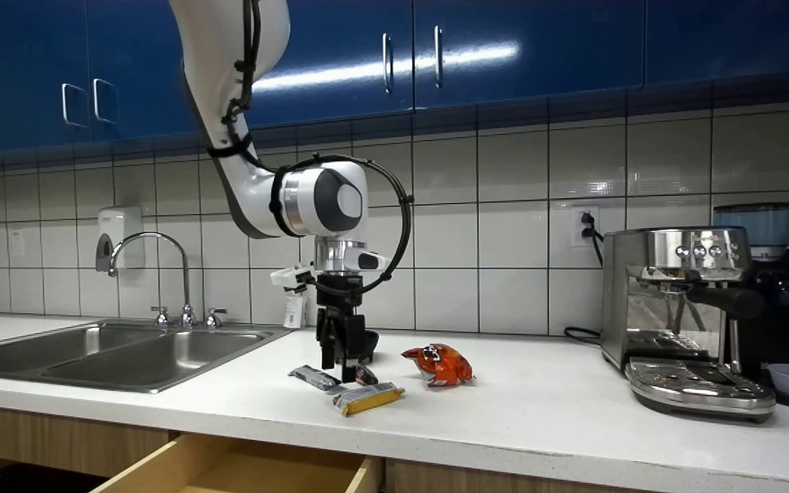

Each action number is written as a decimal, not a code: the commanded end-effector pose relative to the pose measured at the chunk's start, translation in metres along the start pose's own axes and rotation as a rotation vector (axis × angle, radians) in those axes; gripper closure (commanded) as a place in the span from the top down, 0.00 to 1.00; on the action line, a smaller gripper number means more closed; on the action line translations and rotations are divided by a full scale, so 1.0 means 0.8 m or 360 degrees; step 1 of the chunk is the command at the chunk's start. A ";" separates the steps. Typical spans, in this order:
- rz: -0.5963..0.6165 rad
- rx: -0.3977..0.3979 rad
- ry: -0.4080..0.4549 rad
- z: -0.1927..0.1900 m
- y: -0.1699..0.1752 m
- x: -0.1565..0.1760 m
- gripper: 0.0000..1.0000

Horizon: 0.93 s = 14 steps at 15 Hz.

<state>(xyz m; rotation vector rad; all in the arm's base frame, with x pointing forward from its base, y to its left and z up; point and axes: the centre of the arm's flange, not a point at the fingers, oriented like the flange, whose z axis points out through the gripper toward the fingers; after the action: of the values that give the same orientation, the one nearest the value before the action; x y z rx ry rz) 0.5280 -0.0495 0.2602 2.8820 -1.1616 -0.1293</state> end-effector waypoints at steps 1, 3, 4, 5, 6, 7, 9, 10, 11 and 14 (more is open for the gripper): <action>0.0001 0.0048 0.0016 0.010 0.006 0.014 1.00; -0.0005 0.0066 0.0023 0.015 0.009 0.021 1.00; -0.0010 0.0074 0.0032 0.017 0.010 0.024 1.00; -0.0021 0.0085 0.0040 0.020 0.010 0.027 1.00; -0.0034 0.0088 0.0051 0.023 0.011 0.031 1.00; -0.0047 0.0090 0.0065 0.025 0.011 0.034 1.00; -0.0076 0.0105 0.0090 0.032 0.010 0.040 1.00; -0.0095 0.0115 0.0100 0.036 0.008 0.044 1.00; -0.0112 0.0126 0.0107 0.039 0.006 0.046 1.00; -0.0155 0.0150 0.0134 0.045 -0.003 0.054 1.00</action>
<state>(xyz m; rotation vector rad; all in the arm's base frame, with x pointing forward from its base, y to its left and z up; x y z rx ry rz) 0.5421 -0.0726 0.2264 2.9533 -1.0835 0.0092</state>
